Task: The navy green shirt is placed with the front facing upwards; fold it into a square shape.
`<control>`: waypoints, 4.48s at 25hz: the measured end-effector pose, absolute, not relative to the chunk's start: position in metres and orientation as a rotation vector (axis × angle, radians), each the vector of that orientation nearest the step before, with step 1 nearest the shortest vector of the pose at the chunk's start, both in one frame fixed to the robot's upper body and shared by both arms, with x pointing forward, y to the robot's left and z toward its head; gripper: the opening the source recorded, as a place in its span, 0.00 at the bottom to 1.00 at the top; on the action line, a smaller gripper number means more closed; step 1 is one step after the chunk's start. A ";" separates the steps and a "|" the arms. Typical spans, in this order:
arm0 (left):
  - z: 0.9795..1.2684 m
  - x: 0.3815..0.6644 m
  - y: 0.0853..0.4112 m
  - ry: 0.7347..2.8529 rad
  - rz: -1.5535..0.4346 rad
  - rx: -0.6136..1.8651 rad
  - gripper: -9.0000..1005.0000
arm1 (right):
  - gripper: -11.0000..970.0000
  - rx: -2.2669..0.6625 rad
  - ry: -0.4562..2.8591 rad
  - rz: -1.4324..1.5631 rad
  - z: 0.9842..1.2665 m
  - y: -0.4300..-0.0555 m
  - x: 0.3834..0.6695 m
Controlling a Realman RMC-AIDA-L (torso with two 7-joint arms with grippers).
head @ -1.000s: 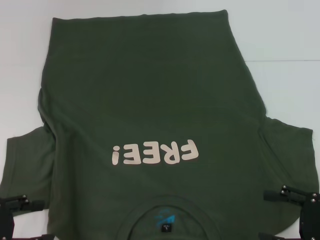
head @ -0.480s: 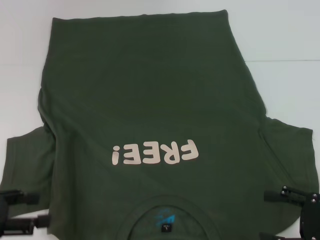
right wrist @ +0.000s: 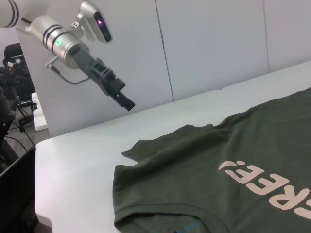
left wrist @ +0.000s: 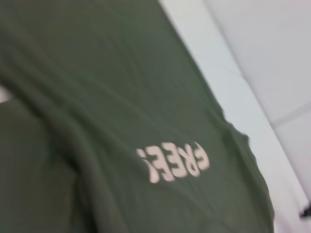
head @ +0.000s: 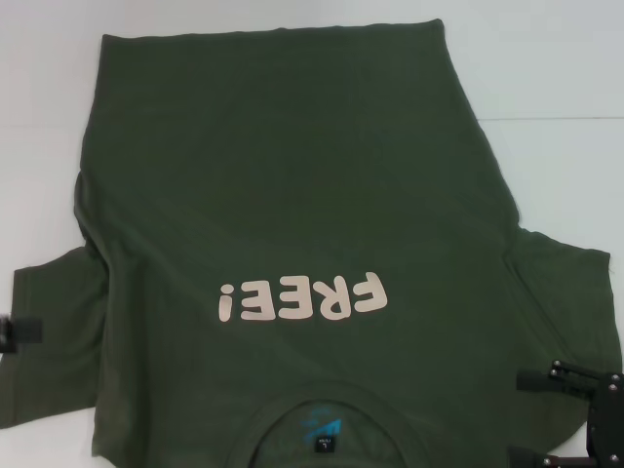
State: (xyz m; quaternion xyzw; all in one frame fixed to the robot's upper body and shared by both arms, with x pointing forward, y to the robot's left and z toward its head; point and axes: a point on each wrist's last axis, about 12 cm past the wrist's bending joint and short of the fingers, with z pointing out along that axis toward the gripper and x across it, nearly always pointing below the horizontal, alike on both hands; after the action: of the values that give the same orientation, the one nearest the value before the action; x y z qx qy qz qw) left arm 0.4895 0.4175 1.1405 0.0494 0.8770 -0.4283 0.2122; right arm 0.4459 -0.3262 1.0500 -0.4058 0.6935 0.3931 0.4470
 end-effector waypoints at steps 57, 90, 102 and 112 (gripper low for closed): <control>1.106 0.527 0.412 2.767 -0.757 -0.045 0.80 | 0.97 -1.010 1.737 0.942 1.051 -0.328 0.454; 1.103 0.529 0.410 2.790 -0.716 -0.005 0.80 | 0.97 -1.013 1.736 0.948 1.050 -0.326 0.453; 1.100 0.530 0.403 2.802 -0.743 0.016 0.77 | 0.97 -1.016 1.734 0.947 1.050 -0.326 0.454; 1.097 0.532 0.397 2.805 -0.770 0.022 0.73 | 0.97 -1.018 1.732 0.945 1.050 -0.326 0.454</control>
State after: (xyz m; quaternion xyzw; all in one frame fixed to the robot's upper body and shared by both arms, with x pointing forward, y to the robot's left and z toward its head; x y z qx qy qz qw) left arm 0.5321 0.3967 1.0970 0.0074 0.9578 -0.2629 0.1160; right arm 0.4539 -0.3262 1.0504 -0.4106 0.6988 0.3813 0.4446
